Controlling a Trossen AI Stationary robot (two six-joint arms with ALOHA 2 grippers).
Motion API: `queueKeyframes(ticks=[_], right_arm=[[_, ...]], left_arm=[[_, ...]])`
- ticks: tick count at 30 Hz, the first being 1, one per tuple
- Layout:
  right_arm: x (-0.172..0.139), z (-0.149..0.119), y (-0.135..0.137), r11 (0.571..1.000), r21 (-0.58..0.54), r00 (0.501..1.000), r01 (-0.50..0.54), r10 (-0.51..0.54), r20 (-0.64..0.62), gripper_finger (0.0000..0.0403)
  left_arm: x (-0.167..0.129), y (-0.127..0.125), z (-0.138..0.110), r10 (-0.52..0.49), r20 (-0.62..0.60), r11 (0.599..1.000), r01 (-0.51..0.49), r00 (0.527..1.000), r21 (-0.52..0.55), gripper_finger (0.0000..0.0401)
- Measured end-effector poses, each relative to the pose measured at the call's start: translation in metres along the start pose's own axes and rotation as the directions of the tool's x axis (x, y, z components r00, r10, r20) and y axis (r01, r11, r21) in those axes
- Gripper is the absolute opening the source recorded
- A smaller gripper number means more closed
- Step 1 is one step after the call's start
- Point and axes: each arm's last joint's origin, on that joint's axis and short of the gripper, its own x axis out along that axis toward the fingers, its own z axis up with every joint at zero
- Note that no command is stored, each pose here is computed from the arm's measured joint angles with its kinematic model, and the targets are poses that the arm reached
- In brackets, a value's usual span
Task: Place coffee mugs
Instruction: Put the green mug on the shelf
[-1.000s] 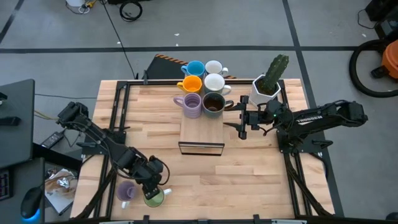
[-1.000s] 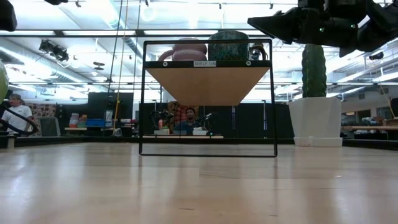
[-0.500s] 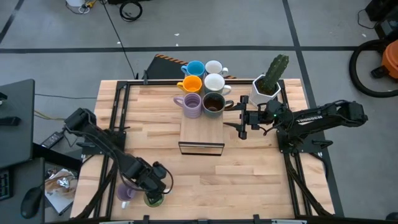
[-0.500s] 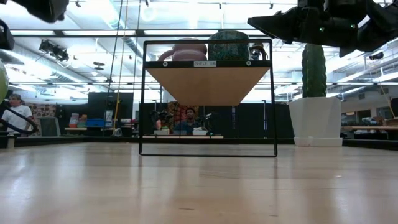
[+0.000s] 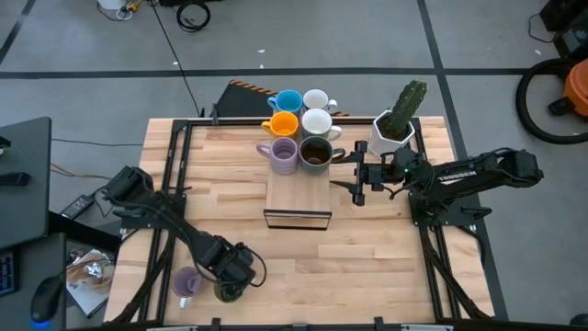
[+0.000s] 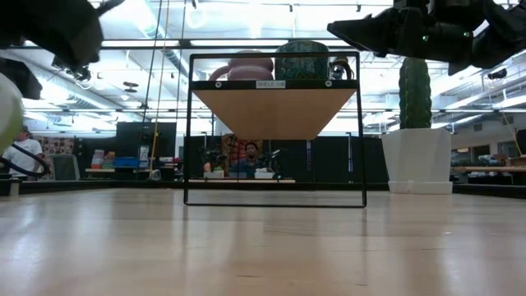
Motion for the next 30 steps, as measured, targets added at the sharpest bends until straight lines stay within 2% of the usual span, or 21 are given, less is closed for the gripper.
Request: queueKeyframes(ticks=[5, 14, 19, 27, 30], right_arm=[[0.0, -0.001, 0.001, 1.0, 0.016, 1.0, -0.006, 0.006, -0.011, 0.0254], [0.0, -0.004, 0.004, 0.995, 0.095, 0.999, -0.005, 0.01, -0.052, 0.0254], [0.001, -0.003, 0.008, 0.994, 0.103, 0.997, 0.022, -0.014, -0.081, 0.0254], [0.008, 0.004, 0.018, 0.991, 0.124, 0.992, -0.047, 0.06, -0.109, 0.0253], [0.014, 0.008, 0.022, 0.99, 0.131, 0.979, -0.048, 0.072, -0.188, 0.0249]], left_arm=[[-0.001, 0.005, 0.008, 0.004, 0.008, 0.995, -0.005, 1.0, 0.103, 0.0023], [-0.007, 0.027, 0.035, 0.017, 0.019, 0.962, -0.021, 1.0, 0.274, 0.0038], [-0.011, 0.04, 0.051, 0.016, 0.031, 0.935, -0.026, 0.999, 0.354, 0.003], [-0.014, 0.049, 0.065, -0.007, 0.069, 0.882, -0.027, 0.998, 0.47, 0.0036], [-0.015, 0.05, 0.07, -0.017, 0.1, 0.859, -0.037, 0.995, 0.51, 0.0036]])
